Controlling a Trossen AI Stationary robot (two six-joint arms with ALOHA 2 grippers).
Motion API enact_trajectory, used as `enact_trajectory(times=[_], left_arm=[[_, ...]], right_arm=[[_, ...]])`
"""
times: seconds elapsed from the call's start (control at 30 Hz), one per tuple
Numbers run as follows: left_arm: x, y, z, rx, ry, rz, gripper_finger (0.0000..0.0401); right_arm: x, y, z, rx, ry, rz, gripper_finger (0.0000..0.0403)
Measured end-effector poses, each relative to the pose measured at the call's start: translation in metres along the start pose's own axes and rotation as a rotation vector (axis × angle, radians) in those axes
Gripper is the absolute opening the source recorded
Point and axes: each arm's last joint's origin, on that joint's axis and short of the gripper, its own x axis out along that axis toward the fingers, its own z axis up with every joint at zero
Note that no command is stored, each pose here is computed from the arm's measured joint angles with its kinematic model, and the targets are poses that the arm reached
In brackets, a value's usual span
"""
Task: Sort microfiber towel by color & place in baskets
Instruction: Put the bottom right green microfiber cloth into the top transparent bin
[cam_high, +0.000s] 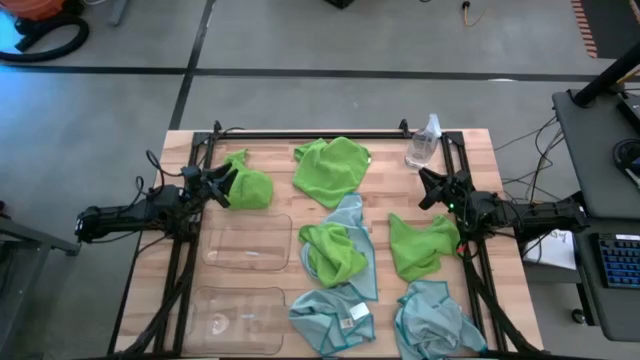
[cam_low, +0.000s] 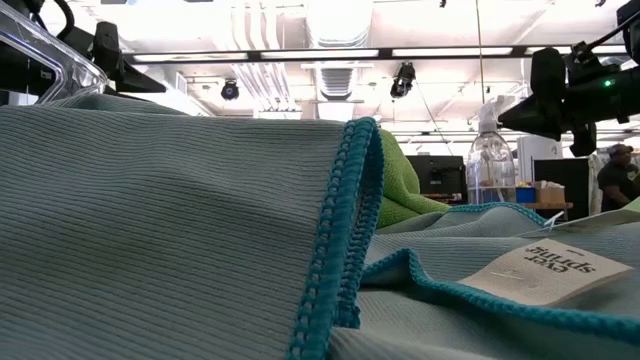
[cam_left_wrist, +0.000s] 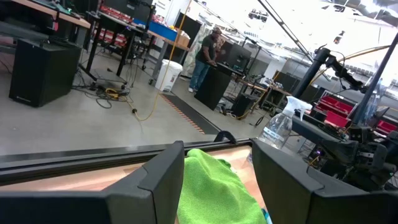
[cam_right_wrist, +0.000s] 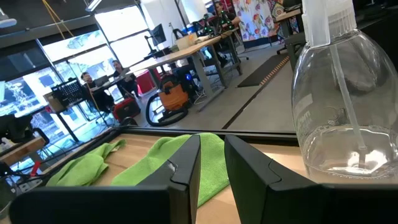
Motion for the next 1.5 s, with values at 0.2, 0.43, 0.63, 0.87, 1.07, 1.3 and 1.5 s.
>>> enact_trajectory(times=[0.2, 0.43, 0.63, 0.87, 1.07, 1.3, 1.5], left_arm=[[0.0, 0.0, 0.0, 0.0, 0.0, 0.0, 0.0174], [0.0, 0.0, 0.0, 0.0, 0.0, 0.0, 0.0174], [0.0, 0.0, 0.0, -0.001, 0.0, 0.0, 0.0174], [0.0, 0.0, 0.0, 0.003, 0.0, 0.001, 0.0174], [0.0, -0.0001, 0.0, 0.017, 0.001, -0.004, 0.0174], [-0.0002, 0.0, 0.0021, -0.03, -0.023, 0.014, 0.0165], [-0.0002, -0.0012, 0.0007, -0.058, 0.005, -0.037, 0.0133]], right_arm=[[0.0, 0.0, 0.0, 0.0, 0.0, 0.0, 0.0068], [0.0, 0.0, 0.0, 0.0, 0.0, 0.0, 0.0068], [0.0, 0.0, 0.0, 0.0, 0.0, 0.0, 0.0068], [0.0, 0.0, 0.0, 0.0, 0.0, 0.0, 0.0068], [0.0, 0.0, 0.0, 0.0, 0.0, 0.0, 0.0068], [0.0, 0.0, 0.0, 0.0, 0.0, 0.0, 0.0068], [0.0, 0.0, 0.0, 0.0, 0.0, 0.0, 0.0068]])
